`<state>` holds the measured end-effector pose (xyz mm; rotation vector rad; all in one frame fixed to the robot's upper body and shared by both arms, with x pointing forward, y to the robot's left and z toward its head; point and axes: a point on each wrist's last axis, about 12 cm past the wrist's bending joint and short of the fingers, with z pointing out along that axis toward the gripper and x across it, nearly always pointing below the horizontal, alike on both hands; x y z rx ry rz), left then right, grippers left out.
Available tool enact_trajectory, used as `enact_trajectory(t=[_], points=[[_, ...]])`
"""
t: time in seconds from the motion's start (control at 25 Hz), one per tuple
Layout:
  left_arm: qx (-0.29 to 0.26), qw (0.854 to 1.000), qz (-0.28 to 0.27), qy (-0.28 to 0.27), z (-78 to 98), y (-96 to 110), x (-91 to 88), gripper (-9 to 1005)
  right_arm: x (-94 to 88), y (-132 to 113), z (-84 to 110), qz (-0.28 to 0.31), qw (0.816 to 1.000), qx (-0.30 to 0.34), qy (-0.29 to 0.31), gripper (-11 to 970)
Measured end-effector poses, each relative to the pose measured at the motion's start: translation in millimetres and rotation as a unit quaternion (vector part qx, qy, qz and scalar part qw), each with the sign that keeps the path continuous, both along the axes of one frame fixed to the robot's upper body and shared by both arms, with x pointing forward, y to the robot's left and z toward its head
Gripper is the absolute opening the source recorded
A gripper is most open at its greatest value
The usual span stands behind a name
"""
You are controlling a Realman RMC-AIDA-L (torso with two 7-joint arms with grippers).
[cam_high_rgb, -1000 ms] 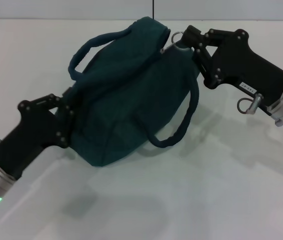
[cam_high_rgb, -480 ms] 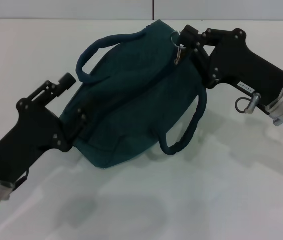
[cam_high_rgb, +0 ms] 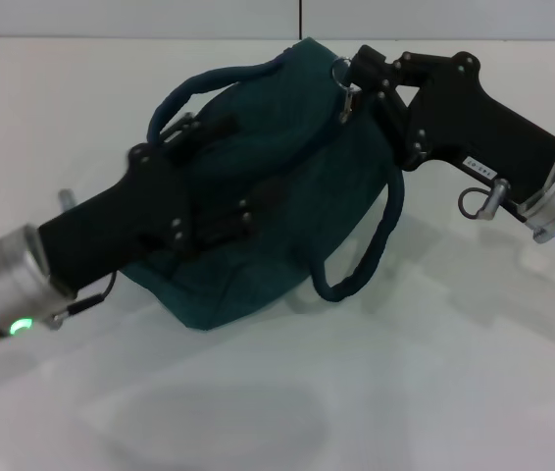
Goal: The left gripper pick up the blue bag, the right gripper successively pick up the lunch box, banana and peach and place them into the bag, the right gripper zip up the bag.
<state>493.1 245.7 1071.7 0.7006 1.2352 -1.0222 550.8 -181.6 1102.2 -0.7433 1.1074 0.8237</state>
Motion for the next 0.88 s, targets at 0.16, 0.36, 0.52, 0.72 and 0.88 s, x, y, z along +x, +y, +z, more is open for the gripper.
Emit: enact_trajectory(t=[0.16, 0.36, 0.52, 0.72, 0.88], points=[[0.04, 0.999, -0.025, 0.016, 12.0, -3, 20.4, 830, 0.2, 0, -0.3, 0.0, 1.0, -0.001, 0.001, 16], [0.077, 0.997, -0.014, 0.015, 17.3, -3, 30.4, 895, -0.7, -2, -1.8, -0.004, 1.0, -0.001, 0.003, 16], [0.098, 0.995, -0.009, 0.011, 17.3, -5, 35.2, 891, -0.8, -4, -2.5, -0.008, 1.0, 0.0, 0.005, 16], [0.129, 0.991, -0.017, -0.006, 15.4, -7, 36.5, 854, -0.8, -4, -2.7, -0.009, 1.0, -0.001, 0.005, 16], [0.145, 0.989, -0.019, -0.027, 12.7, -8, 34.6, 721, -0.4, -4, -2.9, -0.01, 1.0, -0.002, 0.006, 16]])
